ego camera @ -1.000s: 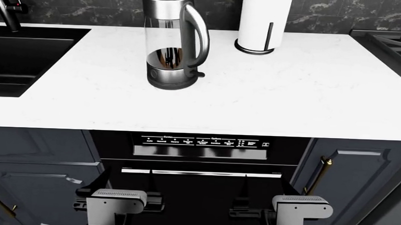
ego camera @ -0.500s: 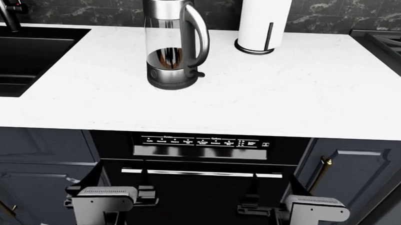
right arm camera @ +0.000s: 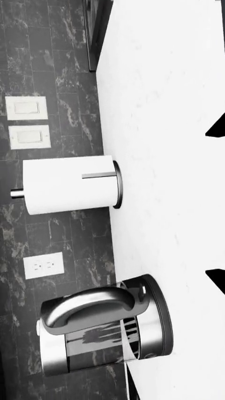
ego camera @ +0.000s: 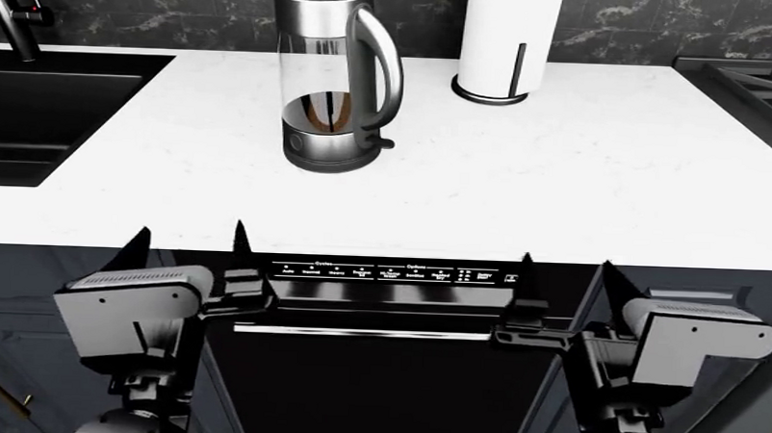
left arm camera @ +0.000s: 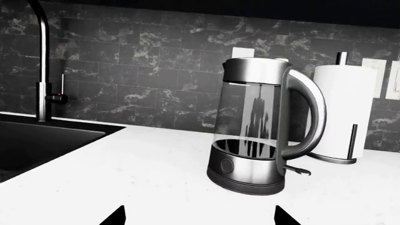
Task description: Press down the lever to turn on the electric kettle.
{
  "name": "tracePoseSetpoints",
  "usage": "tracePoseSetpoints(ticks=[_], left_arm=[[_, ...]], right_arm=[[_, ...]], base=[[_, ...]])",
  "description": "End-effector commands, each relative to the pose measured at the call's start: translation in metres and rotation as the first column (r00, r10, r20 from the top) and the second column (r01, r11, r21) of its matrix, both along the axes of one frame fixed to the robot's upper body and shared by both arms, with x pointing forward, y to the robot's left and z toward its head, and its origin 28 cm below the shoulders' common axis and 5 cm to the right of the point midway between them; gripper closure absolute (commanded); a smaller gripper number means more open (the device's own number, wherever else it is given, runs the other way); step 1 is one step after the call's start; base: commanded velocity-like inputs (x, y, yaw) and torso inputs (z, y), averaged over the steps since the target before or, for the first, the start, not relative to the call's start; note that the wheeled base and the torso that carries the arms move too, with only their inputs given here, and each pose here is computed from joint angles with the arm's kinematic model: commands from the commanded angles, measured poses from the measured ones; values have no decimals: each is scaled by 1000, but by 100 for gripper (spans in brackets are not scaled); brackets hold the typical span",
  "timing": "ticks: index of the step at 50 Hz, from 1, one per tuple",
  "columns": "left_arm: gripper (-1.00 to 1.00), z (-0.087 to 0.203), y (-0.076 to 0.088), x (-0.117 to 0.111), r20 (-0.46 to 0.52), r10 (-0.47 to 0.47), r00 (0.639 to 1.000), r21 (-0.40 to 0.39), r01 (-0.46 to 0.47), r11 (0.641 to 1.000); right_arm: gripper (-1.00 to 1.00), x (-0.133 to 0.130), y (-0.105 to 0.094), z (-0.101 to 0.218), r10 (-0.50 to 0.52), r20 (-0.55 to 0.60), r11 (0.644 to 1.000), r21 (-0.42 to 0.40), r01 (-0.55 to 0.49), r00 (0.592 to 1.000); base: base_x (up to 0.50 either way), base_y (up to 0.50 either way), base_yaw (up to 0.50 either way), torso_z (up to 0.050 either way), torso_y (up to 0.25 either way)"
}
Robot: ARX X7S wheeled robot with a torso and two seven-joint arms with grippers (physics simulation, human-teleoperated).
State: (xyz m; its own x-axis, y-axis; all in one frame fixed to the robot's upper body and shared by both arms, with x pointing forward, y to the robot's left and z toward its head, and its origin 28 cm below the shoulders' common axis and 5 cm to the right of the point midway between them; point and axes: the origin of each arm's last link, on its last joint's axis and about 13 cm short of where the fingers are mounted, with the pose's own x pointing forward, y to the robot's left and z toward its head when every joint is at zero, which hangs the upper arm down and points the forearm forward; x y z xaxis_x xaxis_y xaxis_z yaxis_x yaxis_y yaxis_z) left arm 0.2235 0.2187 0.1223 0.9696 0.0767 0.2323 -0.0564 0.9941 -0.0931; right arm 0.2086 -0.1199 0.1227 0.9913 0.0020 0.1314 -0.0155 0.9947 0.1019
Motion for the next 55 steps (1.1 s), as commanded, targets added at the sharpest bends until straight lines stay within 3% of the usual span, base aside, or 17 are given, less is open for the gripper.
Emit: tracePoseSetpoints(ticks=[1,11,17,23,45,55], left_arm=[[-100,57,7,9,56,0,998,31,-2,1000],[-100,109,12,22,73,-4,997,87,-3,996],[-100,126,14,33,54,-12,998,85,7,996],[-100,126,13,38,28,-27,999,89,24,996],[-100,122,22,32,33,11,999,75,-13,997],[-100,119,30,29,31,57,998,72,-59,996]], right_arm=[[-100,4,-5,54,54,32,996,-72,-51,998],[-100,7,-10,107,104,40,992,-79,-100,994],[-100,11,-7,118,139,21,988,-77,-137,990],[-100,18,-6,115,167,-14,984,-54,-168,986],[-100,19,-6,113,163,-47,985,-47,-165,985],[-100,17,-7,110,150,-52,986,-66,-153,987]], base=[[0,0,0,0,0],[0,0,0,0,0],[0,0,0,0,0],[1,0,0,0,0],[495,24,0,0,0],[0,150,0,0,0]])
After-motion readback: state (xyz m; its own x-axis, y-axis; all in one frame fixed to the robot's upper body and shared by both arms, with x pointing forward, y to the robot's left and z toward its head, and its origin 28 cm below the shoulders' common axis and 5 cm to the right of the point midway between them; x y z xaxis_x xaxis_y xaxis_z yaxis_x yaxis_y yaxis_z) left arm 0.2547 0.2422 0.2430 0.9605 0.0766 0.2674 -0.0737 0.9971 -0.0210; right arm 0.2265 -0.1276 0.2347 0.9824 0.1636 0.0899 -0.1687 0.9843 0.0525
